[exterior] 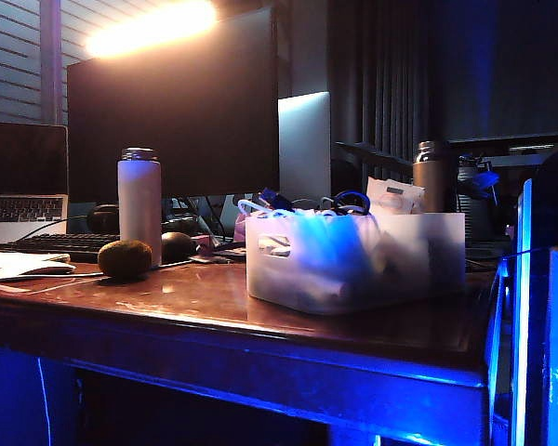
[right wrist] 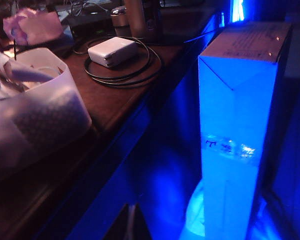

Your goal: Pick up the kiwi and place it into the translucent box.

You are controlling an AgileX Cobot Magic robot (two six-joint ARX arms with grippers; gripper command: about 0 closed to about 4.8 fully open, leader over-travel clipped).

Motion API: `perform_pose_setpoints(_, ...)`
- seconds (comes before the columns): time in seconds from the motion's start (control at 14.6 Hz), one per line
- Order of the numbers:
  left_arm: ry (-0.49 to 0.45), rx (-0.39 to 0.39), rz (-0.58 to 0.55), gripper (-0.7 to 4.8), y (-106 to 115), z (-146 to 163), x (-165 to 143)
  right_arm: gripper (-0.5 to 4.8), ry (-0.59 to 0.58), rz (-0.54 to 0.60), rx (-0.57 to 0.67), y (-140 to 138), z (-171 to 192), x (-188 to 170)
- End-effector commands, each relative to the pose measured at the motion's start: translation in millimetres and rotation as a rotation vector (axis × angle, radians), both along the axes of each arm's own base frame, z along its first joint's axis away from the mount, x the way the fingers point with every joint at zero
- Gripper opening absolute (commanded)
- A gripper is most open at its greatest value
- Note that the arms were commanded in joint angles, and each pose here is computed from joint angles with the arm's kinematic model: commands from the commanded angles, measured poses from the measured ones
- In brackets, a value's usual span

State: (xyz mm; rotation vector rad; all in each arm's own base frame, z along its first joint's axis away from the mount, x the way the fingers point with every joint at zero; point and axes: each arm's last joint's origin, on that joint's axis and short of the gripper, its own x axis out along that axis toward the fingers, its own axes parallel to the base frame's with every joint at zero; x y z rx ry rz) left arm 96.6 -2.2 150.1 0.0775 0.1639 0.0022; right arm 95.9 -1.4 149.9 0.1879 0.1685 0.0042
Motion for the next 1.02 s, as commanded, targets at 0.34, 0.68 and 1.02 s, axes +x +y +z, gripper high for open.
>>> perform_pose_setpoints(0.34, -0.013, -0.079, 0.018, -0.06, 0.1, 1.5, 0.1, -0.05, -0.071, -0.007, 0.107, 0.2, 7.7, 0.7)
perform_pose_setpoints(0.68, -0.248, -0.102, 0.296, -0.06, 9.0, 87.3, -15.6, -0.05, -0.296, 0.021, 0.188, 1.2, 98.7, -17.6)
perform_pose_setpoints(1.02, -0.155, -0.047, 0.154, -0.06, 4.2, 180.6, 63.2, -0.05, -0.236, 0.372, 0.025, 9.6, 206.0, 26.9)
